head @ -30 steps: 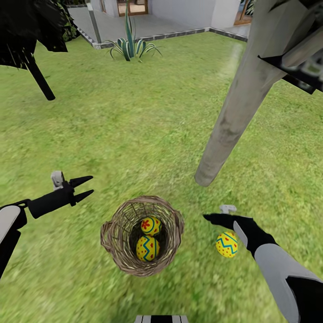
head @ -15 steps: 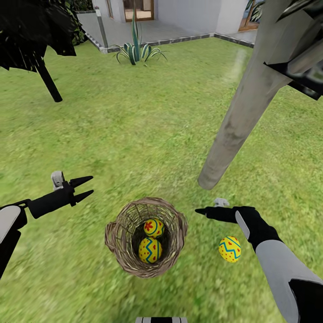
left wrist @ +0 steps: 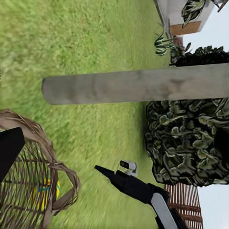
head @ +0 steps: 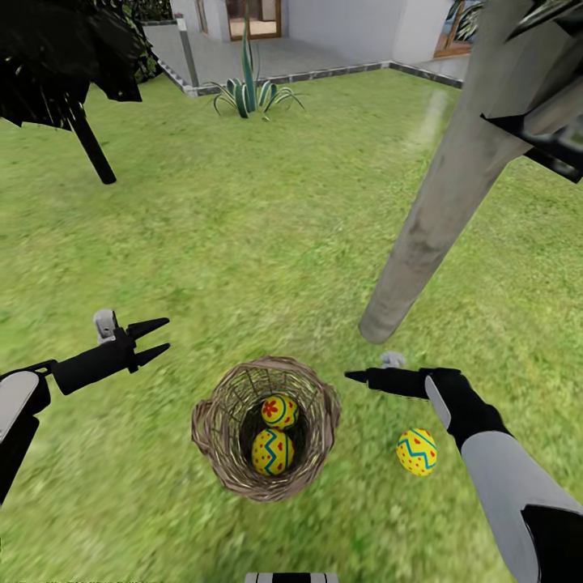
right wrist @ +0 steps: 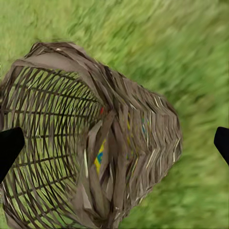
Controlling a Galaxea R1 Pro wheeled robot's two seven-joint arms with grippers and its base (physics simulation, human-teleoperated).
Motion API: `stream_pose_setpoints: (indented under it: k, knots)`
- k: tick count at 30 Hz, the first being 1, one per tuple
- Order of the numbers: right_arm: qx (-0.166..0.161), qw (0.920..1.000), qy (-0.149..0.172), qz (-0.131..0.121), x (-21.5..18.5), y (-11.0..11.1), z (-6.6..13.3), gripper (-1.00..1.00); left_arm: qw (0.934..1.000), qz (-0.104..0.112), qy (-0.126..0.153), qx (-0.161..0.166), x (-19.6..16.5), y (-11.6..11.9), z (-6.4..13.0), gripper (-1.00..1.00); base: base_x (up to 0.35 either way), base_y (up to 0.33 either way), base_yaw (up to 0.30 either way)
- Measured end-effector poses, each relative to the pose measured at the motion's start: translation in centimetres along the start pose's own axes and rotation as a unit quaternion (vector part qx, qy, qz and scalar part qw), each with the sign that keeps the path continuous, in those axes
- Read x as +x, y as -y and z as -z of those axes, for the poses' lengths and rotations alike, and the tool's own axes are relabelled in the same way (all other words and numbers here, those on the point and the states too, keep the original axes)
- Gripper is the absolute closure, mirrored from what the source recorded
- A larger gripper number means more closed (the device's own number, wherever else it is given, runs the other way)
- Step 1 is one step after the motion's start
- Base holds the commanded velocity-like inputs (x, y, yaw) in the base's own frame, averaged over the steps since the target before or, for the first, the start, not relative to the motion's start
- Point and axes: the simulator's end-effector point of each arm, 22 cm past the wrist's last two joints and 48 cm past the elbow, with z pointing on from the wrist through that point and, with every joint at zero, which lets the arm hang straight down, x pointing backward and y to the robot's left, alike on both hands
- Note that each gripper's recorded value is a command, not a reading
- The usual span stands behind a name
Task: Take the three Easter eggs out of the wicker basket on the lawn in the garden, then place them on the lawn next to a single tree (choose any tree) so that all three eggs are next to the same tree and none are left in the basket.
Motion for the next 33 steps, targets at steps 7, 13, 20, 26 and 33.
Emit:
stream_pose_setpoints:
  k: [7, 13, 20, 26, 33]
  knots:
    - [-0.001, 0.9999, 0.013, 0.011, -1.3, -0.5, 0.6, -1.0, 1.0, -0.002, -0.001, 0.002, 0.1, 0.4, 0.0, -1.0, 0.0, 0.0, 0.188]
    - [-0.004, 0.9997, 0.02, 0.015, -2.0, -1.0, 1.0, -1.0, 1.0, -0.005, 0.001, 0.004, 0.0, 0.9, 0.1, -1.0, 0.0, 0.0, 0.113]
    - [-0.004, 0.9987, 0.051, 0.005, -4.0, -0.7, 2.6, -1.0, 0.9999, -0.008, 0.002, 0.008, -0.1, 1.5, 0.3, -1.0, 0.0, 0.0, 0.1]
    - [-0.074, 0.995, 0.065, -0.017, -5.5, -3.6, 4.5, -1.0, 0.9999, -0.012, 0.003, 0.011, -0.2, 2.0, 0.4, -1.0, 0.0, 0.0, 0.11]
    - [-0.126, 0.9899, 0.064, -0.009, -4.7, -6.4, 5.4, -1.0, 0.9998, -0.015, 0.005, 0.014, -0.3, 2.6, 0.6, -1.0, 0.0, 0.0, 0.141]
